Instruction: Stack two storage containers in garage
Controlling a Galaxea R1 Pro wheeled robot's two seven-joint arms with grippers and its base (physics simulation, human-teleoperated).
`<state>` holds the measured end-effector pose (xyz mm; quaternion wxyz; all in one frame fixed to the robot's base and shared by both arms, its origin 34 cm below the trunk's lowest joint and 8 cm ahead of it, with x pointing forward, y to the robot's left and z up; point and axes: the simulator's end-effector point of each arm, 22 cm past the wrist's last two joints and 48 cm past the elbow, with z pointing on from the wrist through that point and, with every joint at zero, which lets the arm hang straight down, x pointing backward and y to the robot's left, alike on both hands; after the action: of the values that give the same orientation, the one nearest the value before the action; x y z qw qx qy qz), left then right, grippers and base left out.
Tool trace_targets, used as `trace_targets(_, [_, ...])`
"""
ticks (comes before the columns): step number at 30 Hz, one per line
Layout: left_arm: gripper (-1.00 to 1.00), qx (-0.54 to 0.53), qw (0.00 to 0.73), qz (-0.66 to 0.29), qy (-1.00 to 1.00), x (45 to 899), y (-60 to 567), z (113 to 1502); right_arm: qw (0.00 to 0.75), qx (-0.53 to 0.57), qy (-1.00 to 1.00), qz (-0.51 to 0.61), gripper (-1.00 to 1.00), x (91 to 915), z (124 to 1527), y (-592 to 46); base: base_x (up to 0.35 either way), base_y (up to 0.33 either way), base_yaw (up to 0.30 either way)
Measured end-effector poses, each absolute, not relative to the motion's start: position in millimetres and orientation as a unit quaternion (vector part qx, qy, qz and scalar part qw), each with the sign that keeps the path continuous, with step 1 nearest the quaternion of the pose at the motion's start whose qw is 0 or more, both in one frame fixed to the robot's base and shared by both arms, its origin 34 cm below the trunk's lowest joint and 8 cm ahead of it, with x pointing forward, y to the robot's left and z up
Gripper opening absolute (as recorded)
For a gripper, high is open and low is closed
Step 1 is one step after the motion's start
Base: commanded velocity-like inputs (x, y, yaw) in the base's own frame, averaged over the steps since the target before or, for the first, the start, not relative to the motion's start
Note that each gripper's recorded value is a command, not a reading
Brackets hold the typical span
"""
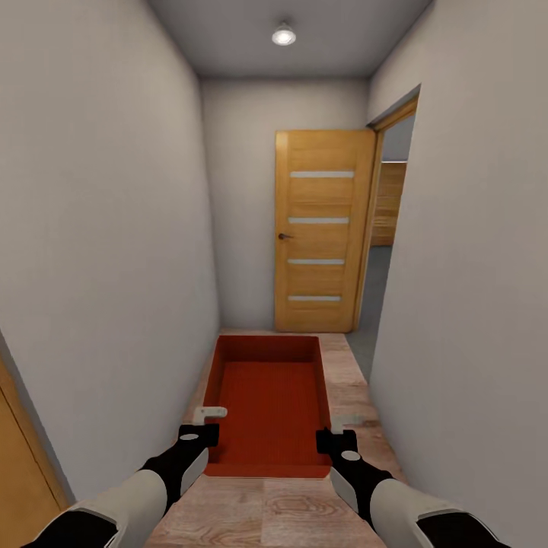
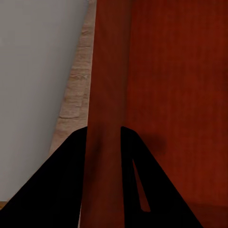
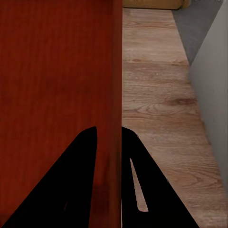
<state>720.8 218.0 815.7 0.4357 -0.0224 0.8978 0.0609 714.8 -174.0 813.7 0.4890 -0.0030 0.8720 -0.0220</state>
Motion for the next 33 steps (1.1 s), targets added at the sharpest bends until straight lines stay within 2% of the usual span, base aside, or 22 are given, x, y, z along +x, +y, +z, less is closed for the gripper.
trace_targets(33, [-1.0,-0.022,0.436,0.061,0.898,721.0,218.0,815.9,0.489,-0.003,0.872,-0.022,-1.0,714.9,813.9,-174.0,0.324,0.0,0.0])
